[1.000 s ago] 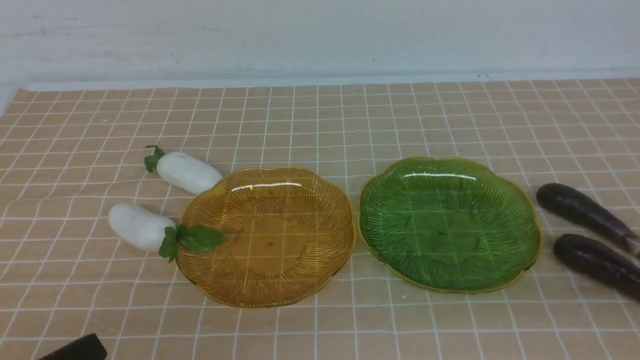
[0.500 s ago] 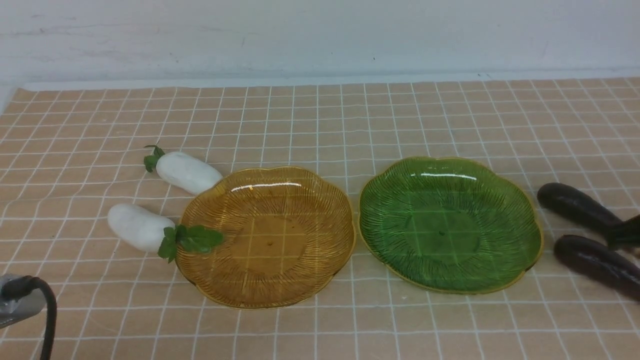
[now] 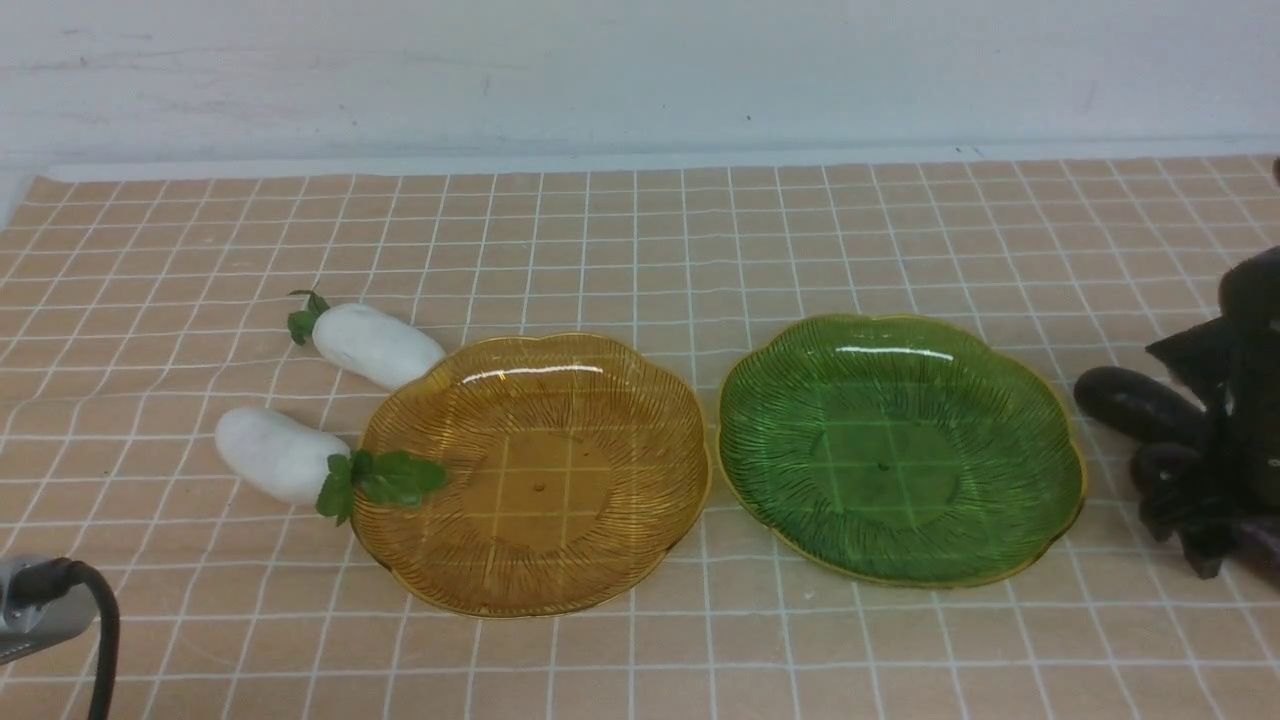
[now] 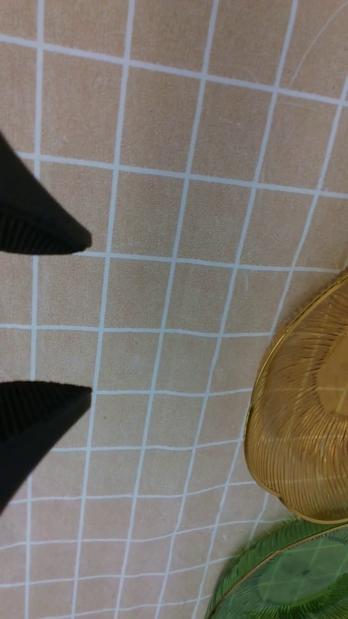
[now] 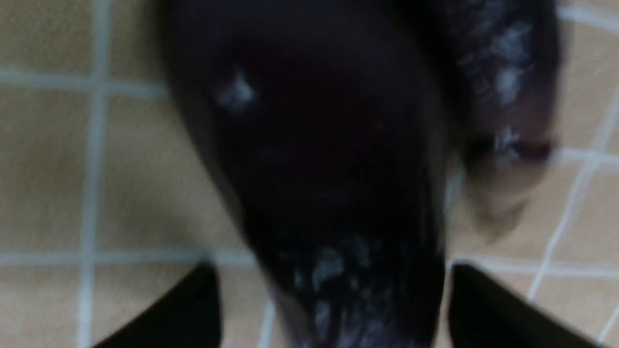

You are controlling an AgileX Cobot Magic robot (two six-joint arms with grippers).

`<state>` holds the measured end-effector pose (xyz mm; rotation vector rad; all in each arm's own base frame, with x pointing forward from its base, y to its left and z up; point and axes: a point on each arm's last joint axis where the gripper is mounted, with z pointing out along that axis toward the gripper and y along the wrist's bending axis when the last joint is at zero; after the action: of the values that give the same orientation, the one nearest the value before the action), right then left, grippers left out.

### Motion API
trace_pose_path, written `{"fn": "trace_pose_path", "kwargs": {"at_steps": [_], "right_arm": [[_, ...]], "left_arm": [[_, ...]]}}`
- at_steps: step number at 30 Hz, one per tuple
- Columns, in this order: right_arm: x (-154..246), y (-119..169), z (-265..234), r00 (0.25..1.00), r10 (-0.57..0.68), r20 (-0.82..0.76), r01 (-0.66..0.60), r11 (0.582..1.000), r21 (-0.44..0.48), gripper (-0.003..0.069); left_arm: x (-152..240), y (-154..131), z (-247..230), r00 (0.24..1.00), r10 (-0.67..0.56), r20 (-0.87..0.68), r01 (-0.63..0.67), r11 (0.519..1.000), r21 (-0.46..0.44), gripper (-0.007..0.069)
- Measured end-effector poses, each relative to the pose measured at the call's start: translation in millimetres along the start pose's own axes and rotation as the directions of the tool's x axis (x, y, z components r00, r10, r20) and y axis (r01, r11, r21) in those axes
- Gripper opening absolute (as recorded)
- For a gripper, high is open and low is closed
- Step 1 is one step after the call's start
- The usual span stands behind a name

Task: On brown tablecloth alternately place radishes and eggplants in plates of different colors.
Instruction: 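Put the eggplants into the green plate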

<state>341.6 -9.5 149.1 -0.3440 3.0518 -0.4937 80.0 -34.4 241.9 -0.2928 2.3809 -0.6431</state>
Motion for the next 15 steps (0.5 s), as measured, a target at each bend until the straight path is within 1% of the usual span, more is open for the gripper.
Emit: {"fn": "trace_pose_path", "kwargs": {"at_steps": [3,5,6,8,9,10,13,14,15], "right_arm": [[-2,0,3,1.0,-0.014,-0.009,0.014,1.0,0.007,0.0563],[-3,0,4,1.0,-0.012,-0.017,0.012,1.0,0.004,0.0531],[-3,1,4,1.0,-0.008,-0.02,0.008,1.0,-0.002,0.0504],[-2,2,4,1.0,0.008,-0.03,-0.009,1.0,-0.02,0.0403],[-2,3,3,0.999,0.013,-0.038,-0.014,1.0,-0.024,0.0365],[0,2,0,0.998,0.02,-0.066,-0.022,0.999,-0.024,0.0318],[3,-2,-14,0.994,0.046,-0.102,-0.049,0.998,-0.028,0.0328],[3,-5,-24,0.993,0.065,-0.101,-0.069,0.997,-0.034,0.0328],[2,-10,-51,0.992,0.118,-0.045,-0.121,0.99,-0.067,0.0328]], "left_arm": [[0,0,0,1.0,0.001,-0.001,-0.001,1.0,0.0,0.0336],[0,0,0,1.0,0.001,-0.001,-0.001,1.0,0.0,0.0336],[0,0,0,1.0,0.001,-0.001,-0.001,1.0,0.0,0.0336],[0,0,0,1.0,0.001,-0.001,-0.001,1.0,0.0,0.0336],[0,0,0,1.0,0.001,-0.001,-0.001,1.0,0.0,0.0336],[0,0,0,1.0,0.002,-0.002,-0.002,1.0,-0.001,0.0336],[0,0,0,1.0,0.002,-0.002,-0.002,1.0,-0.001,0.0336],[0,0,0,1.0,0.004,-0.003,-0.004,1.0,-0.002,0.0336],[0,0,0,1.0,0.006,-0.003,-0.006,1.0,-0.002,0.0336]]}}
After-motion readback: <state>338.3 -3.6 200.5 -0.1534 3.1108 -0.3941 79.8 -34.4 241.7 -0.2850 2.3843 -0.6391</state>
